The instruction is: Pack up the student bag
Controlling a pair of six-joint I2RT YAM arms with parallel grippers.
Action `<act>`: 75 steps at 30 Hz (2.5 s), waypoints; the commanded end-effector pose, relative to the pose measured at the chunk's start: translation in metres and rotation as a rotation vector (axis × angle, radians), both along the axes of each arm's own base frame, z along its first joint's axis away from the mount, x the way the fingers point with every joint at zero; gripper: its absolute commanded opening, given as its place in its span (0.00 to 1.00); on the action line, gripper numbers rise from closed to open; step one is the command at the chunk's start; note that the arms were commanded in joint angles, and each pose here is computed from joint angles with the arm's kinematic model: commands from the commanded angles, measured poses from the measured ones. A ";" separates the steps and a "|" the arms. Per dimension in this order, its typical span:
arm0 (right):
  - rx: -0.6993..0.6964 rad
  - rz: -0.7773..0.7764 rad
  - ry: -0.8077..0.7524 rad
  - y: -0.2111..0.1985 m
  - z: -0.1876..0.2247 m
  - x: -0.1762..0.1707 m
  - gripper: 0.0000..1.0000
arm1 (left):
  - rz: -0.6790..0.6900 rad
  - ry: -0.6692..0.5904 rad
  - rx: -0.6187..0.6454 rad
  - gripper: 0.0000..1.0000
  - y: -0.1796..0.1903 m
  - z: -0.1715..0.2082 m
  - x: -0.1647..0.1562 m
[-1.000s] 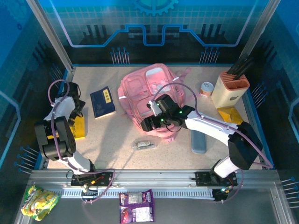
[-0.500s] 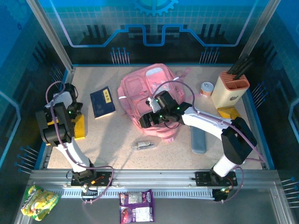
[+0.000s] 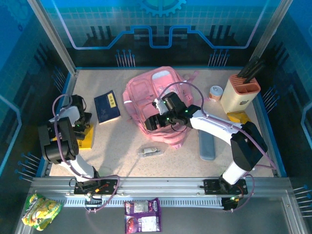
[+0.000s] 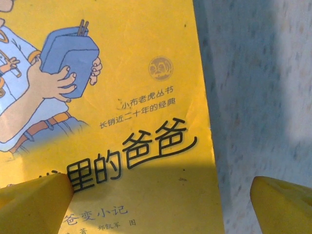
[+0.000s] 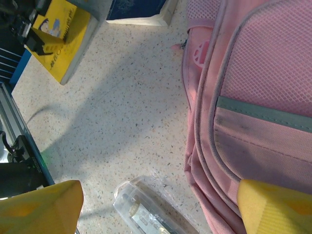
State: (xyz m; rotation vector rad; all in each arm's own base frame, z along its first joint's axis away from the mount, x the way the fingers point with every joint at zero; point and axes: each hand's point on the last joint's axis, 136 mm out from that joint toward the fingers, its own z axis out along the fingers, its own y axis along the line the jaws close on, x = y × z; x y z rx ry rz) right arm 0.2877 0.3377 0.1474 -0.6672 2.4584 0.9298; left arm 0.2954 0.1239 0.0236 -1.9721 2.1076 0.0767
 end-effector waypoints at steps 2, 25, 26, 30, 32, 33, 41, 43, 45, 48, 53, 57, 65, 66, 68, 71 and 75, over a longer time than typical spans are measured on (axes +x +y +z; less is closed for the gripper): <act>0.029 -0.005 0.004 -0.004 0.003 0.000 0.83 | -0.081 0.102 -0.194 0.96 -0.076 -0.026 -0.040; -0.032 0.012 0.029 0.007 -0.016 -0.018 0.85 | -0.282 -0.078 0.075 0.99 -0.029 0.057 -0.048; -0.039 0.016 0.025 0.008 -0.016 -0.019 0.87 | -0.268 -0.079 0.069 0.99 -0.023 0.055 -0.048; -0.051 0.017 0.017 0.009 -0.019 -0.019 0.89 | -0.193 -0.080 0.021 0.99 -0.004 0.034 -0.050; -0.053 0.021 0.014 0.009 -0.019 -0.020 0.90 | -0.157 -0.062 -0.017 0.99 -0.001 0.020 -0.054; -0.054 0.021 0.013 0.009 -0.019 -0.020 0.91 | -0.152 -0.053 -0.022 0.99 0.000 0.016 -0.055; -0.100 0.010 0.002 0.003 -0.026 -0.018 0.93 | -0.176 -0.009 -0.017 0.99 -0.010 -0.006 -0.056; -0.114 0.007 0.006 0.003 -0.027 -0.016 0.93 | -0.226 -0.039 -0.028 0.99 -0.024 -0.009 -0.047; -0.113 0.008 0.005 0.004 -0.026 -0.015 0.93 | -0.297 -0.048 -0.030 0.99 -0.039 -0.011 -0.037; -0.117 0.003 0.000 0.003 -0.025 -0.014 0.93 | -0.399 -0.046 -0.057 0.97 -0.069 -0.015 -0.025; -0.133 -0.016 0.018 0.001 -0.026 -0.014 0.93 | -0.593 -0.116 -0.074 0.95 -0.124 -0.009 -0.004; -0.099 -0.025 0.084 0.008 -0.023 -0.020 0.91 | -0.714 -0.195 -0.082 0.94 -0.144 0.014 0.009; -0.103 0.040 0.108 0.050 -0.018 -0.037 0.78 | -0.688 -0.194 0.033 0.98 -0.124 0.053 -0.025; -0.110 0.052 0.110 0.056 -0.020 -0.038 0.77 | -0.673 -0.202 0.030 0.99 -0.123 0.054 -0.030; -0.115 0.077 0.112 0.070 -0.022 -0.038 0.75 | -0.634 -0.224 0.026 0.99 -0.122 0.057 -0.042; -0.137 0.103 0.093 0.086 -0.026 -0.034 0.74 | -0.602 -0.246 0.005 0.99 -0.124 0.054 -0.060; -0.163 0.133 0.069 0.104 -0.036 -0.026 0.74 | -0.570 -0.222 0.005 0.99 -0.119 0.047 -0.083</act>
